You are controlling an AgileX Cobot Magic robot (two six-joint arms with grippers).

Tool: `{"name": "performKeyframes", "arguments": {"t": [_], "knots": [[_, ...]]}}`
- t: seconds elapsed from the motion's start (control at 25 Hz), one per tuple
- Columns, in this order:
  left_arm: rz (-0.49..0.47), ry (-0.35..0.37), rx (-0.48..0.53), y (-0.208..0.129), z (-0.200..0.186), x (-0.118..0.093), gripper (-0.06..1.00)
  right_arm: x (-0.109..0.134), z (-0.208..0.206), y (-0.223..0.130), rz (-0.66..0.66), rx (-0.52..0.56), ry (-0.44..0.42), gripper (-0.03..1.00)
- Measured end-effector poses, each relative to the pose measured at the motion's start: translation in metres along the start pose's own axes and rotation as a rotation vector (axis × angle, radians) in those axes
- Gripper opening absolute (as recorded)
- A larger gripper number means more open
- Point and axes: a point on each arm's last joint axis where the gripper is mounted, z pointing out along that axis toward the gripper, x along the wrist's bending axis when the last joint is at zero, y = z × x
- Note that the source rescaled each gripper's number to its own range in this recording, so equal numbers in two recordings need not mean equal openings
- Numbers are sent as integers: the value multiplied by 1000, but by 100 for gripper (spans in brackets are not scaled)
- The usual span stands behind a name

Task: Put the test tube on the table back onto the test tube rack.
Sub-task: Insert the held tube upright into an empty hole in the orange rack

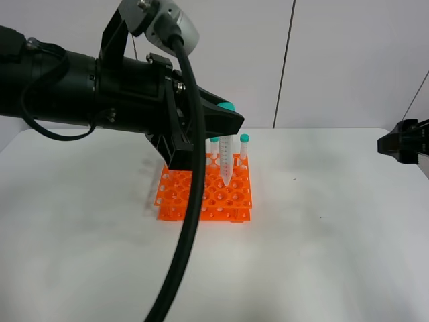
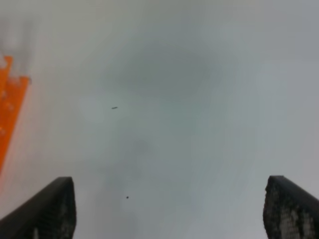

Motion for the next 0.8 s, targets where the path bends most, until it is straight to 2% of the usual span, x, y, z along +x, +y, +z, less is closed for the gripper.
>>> {"name": "performKeyframes", "arguments": {"t": [0.32,0.56,0.8], "knots": [[0,0,0,0,0,0,1,9,-73,-16,-32,-105,3,81],[0,0,0,0,0,0,1,17,-116,-35,-3,-196,14,81],[0,0,0,0,0,0,1,24,-146,-62,-15,-191,25,81]]}}
